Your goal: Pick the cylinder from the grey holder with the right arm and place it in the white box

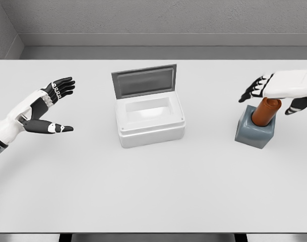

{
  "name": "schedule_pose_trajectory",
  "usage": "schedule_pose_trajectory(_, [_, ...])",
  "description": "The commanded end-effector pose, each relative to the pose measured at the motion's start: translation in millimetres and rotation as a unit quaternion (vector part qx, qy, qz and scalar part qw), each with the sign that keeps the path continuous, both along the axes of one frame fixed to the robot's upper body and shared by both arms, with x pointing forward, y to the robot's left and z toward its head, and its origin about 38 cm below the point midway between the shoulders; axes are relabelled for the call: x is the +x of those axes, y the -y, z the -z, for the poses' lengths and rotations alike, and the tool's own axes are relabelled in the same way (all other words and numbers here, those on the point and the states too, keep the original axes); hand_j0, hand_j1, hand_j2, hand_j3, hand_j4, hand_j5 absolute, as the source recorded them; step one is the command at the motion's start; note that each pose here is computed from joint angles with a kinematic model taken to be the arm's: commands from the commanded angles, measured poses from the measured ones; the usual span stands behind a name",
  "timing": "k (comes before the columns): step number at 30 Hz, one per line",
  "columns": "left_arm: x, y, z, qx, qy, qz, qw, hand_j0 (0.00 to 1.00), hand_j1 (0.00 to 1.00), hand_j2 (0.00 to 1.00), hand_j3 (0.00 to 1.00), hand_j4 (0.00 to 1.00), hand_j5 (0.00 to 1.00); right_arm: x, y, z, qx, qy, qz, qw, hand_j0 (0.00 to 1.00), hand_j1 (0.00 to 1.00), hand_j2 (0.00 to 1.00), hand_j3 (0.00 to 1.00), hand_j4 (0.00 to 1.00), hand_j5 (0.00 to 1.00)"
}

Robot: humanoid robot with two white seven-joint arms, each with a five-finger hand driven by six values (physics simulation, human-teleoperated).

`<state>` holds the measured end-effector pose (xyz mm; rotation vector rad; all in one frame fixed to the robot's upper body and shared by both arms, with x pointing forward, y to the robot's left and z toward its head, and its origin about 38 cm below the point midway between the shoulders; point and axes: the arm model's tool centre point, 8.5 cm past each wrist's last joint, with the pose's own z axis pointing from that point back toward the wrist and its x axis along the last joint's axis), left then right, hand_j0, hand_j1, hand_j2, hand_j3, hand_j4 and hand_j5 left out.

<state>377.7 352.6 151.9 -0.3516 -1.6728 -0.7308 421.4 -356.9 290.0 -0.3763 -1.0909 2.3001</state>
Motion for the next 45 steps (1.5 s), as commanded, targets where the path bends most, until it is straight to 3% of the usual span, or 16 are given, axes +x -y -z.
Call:
schedule_pose_trajectory(1, [0.0,-0.2,-0.5,-0.003,-0.001,0.0,1.0,1.0,1.0,1.0,1.0,1.0,1.0,0.0,0.7,1.5,0.001,-0.003,0.002,1.0,0.91,0.91,0.91,0.91,0.91,0.91])
schedule_pose_trajectory(14, [-0.3,-1.5,-0.8,-0.001,-0.001,-0.001,1.0,1.0,1.0,1.0,1.0,1.0,1.0,0.8,8.2,11.9,-0.005,-0.016,0.014,0.9998,0.86,0.86,0.86,0.86,0.86,0.86])
schedule_pose_trajectory(28, [-0.1,-3.6,1.1,-0.001,-0.004,-0.004,1.0,1.0,1.0,1.0,1.0,1.0,1.0,1.1,3.8,16.6,-0.006,-0.022,0.009,0.9997,0.69,0.69,0.69,0.69,0.69,0.69])
schedule_pose_trajectory(36, [-0.1,-3.6,1.1,0.0,-0.004,-0.004,1.0,1.0,1.0,1.0,1.0,1.0,1.0,1.2,5.2,16.2,-0.009,-0.023,0.01,0.9997,0.54,0.54,0.54,0.54,0.54,0.54])
schedule_pose_trajectory(45, [-0.1,-3.6,1.1,-0.001,-0.004,-0.004,1.0,1.0,1.0,1.0,1.0,1.0,1.0,0.2,10.9,3.4,-0.01,-0.008,0.015,0.9998,0.51,0.51,0.51,0.51,0.51,0.51])
